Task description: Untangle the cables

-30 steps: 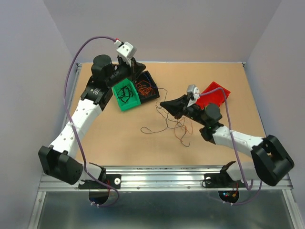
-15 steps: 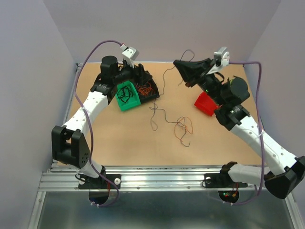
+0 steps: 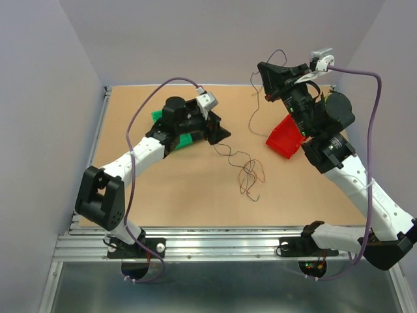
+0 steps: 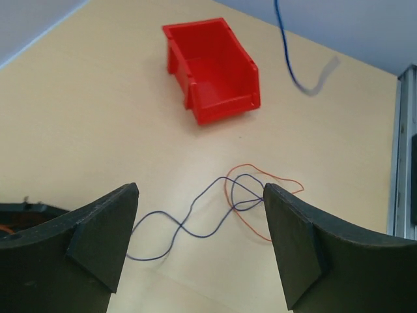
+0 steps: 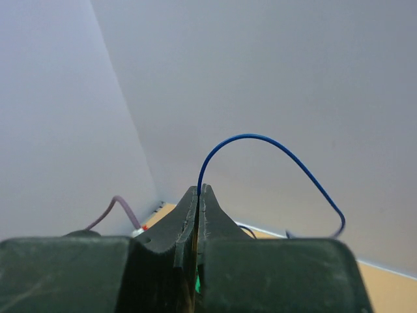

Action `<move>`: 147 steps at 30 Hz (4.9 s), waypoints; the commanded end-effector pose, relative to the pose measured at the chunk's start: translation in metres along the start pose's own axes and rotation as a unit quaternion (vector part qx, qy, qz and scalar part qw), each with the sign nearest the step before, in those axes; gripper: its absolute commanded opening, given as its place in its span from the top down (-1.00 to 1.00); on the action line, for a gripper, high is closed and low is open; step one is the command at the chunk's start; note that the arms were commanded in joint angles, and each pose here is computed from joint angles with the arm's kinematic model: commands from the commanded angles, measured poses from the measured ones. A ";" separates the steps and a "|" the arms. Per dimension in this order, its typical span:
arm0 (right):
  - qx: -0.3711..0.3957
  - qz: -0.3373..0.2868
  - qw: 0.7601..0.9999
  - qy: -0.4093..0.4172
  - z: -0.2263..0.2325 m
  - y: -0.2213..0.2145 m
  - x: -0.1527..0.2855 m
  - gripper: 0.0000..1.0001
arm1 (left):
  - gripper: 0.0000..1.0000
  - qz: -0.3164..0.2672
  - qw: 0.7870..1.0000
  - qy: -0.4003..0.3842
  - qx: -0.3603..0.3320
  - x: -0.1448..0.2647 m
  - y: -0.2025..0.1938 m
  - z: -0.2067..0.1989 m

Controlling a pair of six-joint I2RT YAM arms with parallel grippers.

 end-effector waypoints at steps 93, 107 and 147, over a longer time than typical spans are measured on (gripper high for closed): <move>-0.047 0.286 0.727 -0.623 -0.352 -0.249 0.078 0.59 | -0.69 0.008 0.997 0.071 -0.004 -0.010 -0.004 0.020; -0.034 0.253 0.781 -0.569 -0.278 -0.164 0.076 -0.09 | -0.83 0.098 0.993 0.004 -0.065 -0.044 -0.024 0.000; -0.095 0.259 0.901 -0.336 -0.177 -0.136 0.148 -0.22 | 1.00 0.275 0.946 0.015 -0.168 -0.093 -0.062 -0.051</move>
Point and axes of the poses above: each gripper's point midway between its finger pads, its own x axis back along the fingers, its own z axis along the line the jaws close on, y = z × x, the point moved 9 cm from there along x, back along the fingers, and after that the axes turned 15 degrees about -x, right-handed, at the moved point
